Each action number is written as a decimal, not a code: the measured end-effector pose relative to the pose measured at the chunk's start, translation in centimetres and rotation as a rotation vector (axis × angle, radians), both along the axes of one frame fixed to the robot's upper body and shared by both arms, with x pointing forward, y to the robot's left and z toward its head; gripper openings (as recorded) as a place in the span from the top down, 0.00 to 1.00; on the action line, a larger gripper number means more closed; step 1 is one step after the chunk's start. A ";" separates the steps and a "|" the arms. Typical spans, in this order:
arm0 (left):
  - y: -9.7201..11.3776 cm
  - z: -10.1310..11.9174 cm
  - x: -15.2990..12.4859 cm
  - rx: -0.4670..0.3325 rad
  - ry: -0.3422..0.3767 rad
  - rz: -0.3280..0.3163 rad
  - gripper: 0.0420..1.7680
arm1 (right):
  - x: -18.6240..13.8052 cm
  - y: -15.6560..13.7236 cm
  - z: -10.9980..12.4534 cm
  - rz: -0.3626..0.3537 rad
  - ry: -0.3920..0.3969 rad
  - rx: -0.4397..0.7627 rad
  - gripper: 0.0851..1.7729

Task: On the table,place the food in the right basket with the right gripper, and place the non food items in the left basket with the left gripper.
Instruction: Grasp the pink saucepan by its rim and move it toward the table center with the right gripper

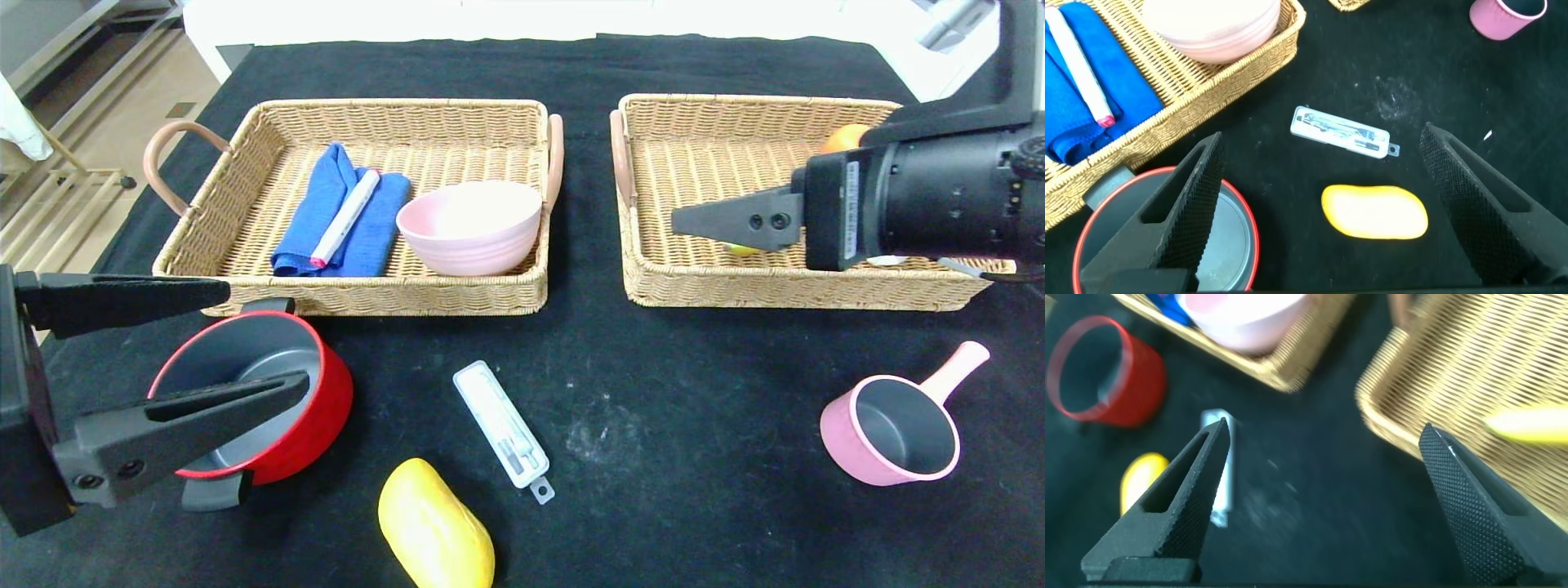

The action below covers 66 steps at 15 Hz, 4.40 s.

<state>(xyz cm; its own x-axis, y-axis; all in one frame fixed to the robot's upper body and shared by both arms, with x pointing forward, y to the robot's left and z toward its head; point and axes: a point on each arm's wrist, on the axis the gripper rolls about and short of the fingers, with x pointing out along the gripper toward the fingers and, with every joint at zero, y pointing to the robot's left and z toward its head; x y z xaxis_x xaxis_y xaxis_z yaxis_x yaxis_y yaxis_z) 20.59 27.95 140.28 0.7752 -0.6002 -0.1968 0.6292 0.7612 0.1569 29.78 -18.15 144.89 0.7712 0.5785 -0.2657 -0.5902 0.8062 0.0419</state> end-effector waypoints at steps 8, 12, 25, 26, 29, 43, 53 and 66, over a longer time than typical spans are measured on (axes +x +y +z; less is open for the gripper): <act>0.0 -0.1 0.1 0.003 0.005 0.000 0.03 | -3.0 -5.0 -1.3 -0.119 0.103 -0.093 0.04; -0.1 -0.2 0.1 0.005 0.008 -0.001 0.03 | -4.1 -6.0 -2.0 -0.257 0.193 -0.129 0.04; -0.3 -0.2 -0.1 0.005 0.006 -0.020 0.03 | -5.1 -9.1 -4.6 -0.679 0.591 0.035 0.04; -0.2 -0.2 -0.1 0.005 0.006 -0.021 0.03 | -4.8 -9.3 -4.9 -0.711 0.611 0.047 0.04; -0.2 -0.2 -0.2 0.004 0.004 -0.020 0.03 | -4.1 -10.0 -5.7 -0.747 0.671 0.079 0.04; -0.1 -0.1 -0.4 0.001 -0.002 -0.020 0.03 | -2.1 -12.0 -8.8 -0.869 0.830 0.149 0.04; -0.1 -0.1 -0.4 0.001 -0.004 -0.020 0.03 | 0.7 -12.2 -12.2 -0.885 0.888 0.168 0.04; -0.1 -0.1 -0.5 0.000 -0.005 -0.021 0.03 | 1.1 -12.2 -13.1 -0.869 0.902 0.176 0.93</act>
<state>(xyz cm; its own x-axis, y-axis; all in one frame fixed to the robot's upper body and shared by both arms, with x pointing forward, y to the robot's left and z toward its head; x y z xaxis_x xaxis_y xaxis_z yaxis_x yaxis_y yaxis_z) 20.08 27.87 140.16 0.7638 -0.6161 -0.1925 0.6439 0.7482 0.1603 30.86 -30.30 131.81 0.4991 0.0540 -0.8648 0.4243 0.8550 0.2983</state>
